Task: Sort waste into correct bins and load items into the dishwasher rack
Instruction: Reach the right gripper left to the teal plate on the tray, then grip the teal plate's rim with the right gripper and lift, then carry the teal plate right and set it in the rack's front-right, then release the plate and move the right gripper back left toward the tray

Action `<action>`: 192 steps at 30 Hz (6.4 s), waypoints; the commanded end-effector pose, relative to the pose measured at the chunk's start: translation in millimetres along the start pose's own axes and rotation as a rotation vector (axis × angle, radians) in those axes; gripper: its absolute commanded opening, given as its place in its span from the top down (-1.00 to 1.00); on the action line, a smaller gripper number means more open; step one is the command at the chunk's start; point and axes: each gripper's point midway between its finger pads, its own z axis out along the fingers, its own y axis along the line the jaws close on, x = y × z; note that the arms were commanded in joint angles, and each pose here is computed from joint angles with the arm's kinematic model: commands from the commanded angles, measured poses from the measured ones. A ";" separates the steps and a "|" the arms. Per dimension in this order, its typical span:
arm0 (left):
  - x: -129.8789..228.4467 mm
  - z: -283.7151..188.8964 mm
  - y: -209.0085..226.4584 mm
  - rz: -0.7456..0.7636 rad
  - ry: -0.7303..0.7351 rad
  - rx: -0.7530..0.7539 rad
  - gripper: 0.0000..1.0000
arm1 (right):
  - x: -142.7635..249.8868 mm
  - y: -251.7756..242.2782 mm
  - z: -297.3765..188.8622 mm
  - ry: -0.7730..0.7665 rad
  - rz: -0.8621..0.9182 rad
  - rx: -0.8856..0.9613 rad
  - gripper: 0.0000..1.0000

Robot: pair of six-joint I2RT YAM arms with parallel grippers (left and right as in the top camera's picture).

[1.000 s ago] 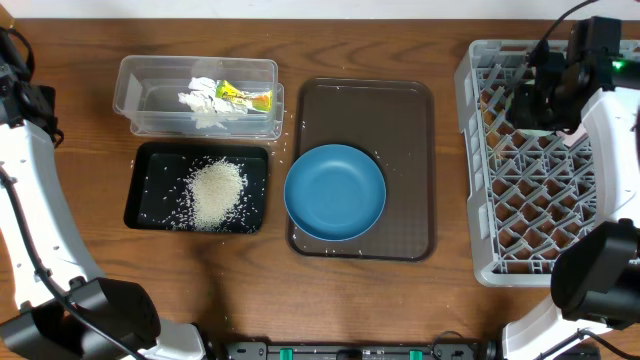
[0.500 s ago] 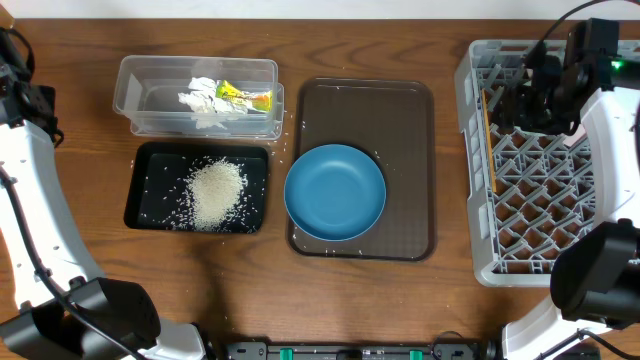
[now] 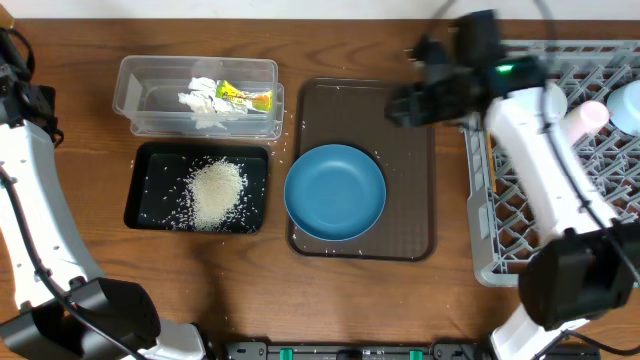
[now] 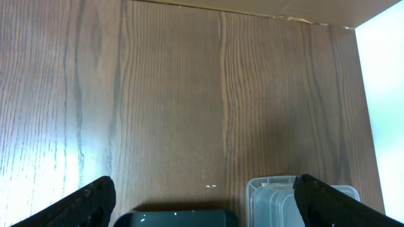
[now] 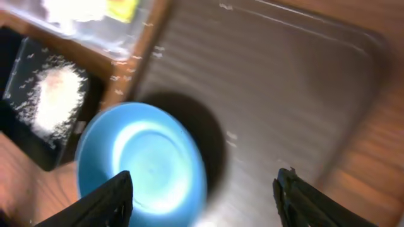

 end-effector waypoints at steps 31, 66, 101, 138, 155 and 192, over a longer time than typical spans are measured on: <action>-1.4 0.0 2.0 0.010 -0.006 -0.009 -0.85 | 152.6 162.4 152.8 0.428 -0.464 0.119 -0.01; -1.4 0.0 2.0 0.010 -0.006 -0.009 -0.84 | 40.6 148.9 29.7 0.209 -0.168 0.039 0.98; -1.4 0.0 2.0 0.010 -0.006 -0.009 -0.84 | 71.5 -155.5 -257.3 -0.769 0.396 -0.519 0.98; -1.4 0.0 2.0 0.010 -0.006 -0.010 -0.84 | 165.1 -231.0 -262.4 -0.574 0.973 0.161 0.30; -1.4 0.0 2.0 0.010 -0.006 -0.010 -0.84 | 137.3 -182.1 -298.5 -0.660 0.821 0.466 -0.14; -1.4 0.0 2.0 0.010 -0.006 -0.009 -0.84 | 43.2 -11.4 -28.0 -0.154 0.228 0.332 -0.97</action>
